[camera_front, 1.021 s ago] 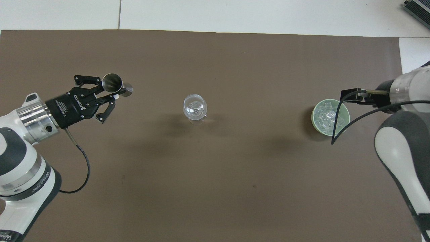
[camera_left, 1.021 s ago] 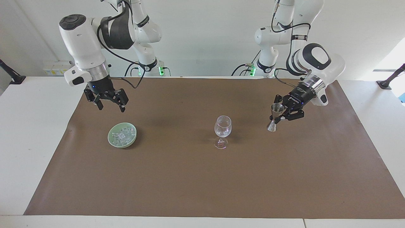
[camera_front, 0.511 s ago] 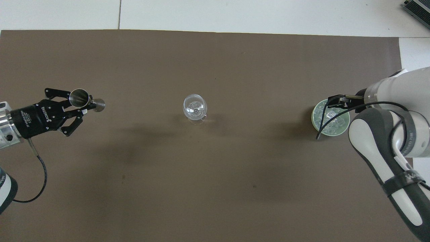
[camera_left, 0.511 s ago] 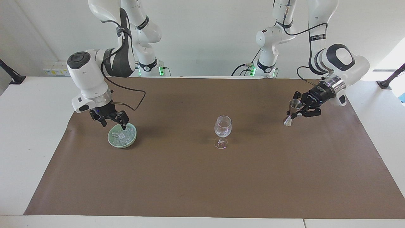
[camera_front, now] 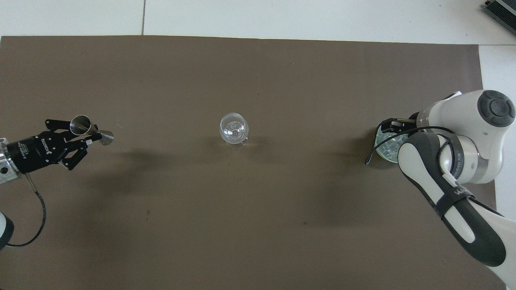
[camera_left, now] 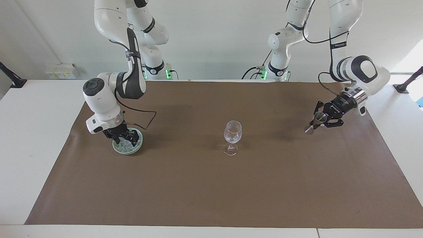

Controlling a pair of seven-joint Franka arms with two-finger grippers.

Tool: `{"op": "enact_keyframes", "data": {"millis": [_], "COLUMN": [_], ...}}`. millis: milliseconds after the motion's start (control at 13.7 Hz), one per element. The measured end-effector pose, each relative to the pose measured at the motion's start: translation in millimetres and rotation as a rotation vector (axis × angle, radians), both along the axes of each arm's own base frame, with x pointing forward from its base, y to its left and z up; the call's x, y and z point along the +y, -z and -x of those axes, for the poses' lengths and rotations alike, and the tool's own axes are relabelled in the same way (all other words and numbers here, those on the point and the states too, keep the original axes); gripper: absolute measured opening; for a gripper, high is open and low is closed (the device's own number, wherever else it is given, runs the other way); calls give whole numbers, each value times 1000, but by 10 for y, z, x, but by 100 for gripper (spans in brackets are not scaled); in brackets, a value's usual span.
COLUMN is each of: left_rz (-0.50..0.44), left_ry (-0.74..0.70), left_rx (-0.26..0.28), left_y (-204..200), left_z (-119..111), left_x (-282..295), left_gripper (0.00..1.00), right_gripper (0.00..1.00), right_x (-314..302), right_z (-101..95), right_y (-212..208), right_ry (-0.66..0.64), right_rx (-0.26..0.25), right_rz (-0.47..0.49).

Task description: Pour wine and add ice with both arms

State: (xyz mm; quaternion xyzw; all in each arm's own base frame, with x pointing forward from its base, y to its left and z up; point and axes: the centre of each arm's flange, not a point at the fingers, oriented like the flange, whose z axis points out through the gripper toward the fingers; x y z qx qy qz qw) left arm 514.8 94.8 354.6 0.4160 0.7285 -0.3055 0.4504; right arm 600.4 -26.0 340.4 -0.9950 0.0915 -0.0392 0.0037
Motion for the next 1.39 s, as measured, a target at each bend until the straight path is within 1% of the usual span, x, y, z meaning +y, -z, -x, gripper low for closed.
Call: {"op": "enact_keyframes", "data": {"millis": [146, 219, 292, 365, 511, 584, 657, 730, 948, 1094, 1167, 1313, 1386], "left_rz": [26, 36, 44, 50, 41, 38, 38, 38, 41, 43, 43, 44, 44], "left_ry": [-15, -19, -21, -19, 9, 19, 24, 26, 20, 15, 12, 9, 9], "left_rx": [42, 60, 75, 85, 61, 53, 51, 51, 58, 61, 63, 63, 62], "left_y": [228, 330, 416, 500, 655, 720, 764, 788, 834, 856, 866, 891, 905], "left_z": [35, 45, 50, 54, 62, 67, 70, 70, 79, 86, 89, 78, 63], "left_x": [95, 117, 126, 127, 111, 105, 103, 103, 131, 155, 168, 195, 210], "left_gripper": [22, 22, 22, 22, 22, 22, 22, 22, 22, 22, 22, 22, 22], "right_gripper": [80, 77, 70, 70, 70, 67, 67, 63, 63, 59, 56, 56, 54], "right_x": [0, 0, 0, 0, 1, 1, 1, -7, -99, -138, -156, -159, -156], "right_z": [2, 12, 33, 50, 63, 64, 65, 65, 52, 99, 118, 134, 139], "right_y": [-8, -16, -33, -56, -98, -98, -96, -93, -85, -3, 26, 51, 58], "right_ry": [-6, -17, -25, -28, -32, -35, -44, -49, -41, -43, -41, -41, -41], "right_rx": [0, 8, 22, 32, 34, 35, 35, 33, -5, 1, 5, 11, 12], "right_rz": [0, 1, 1, 1, 1, 1, 2, 2, 6, 6, 6, 5, 5]}}
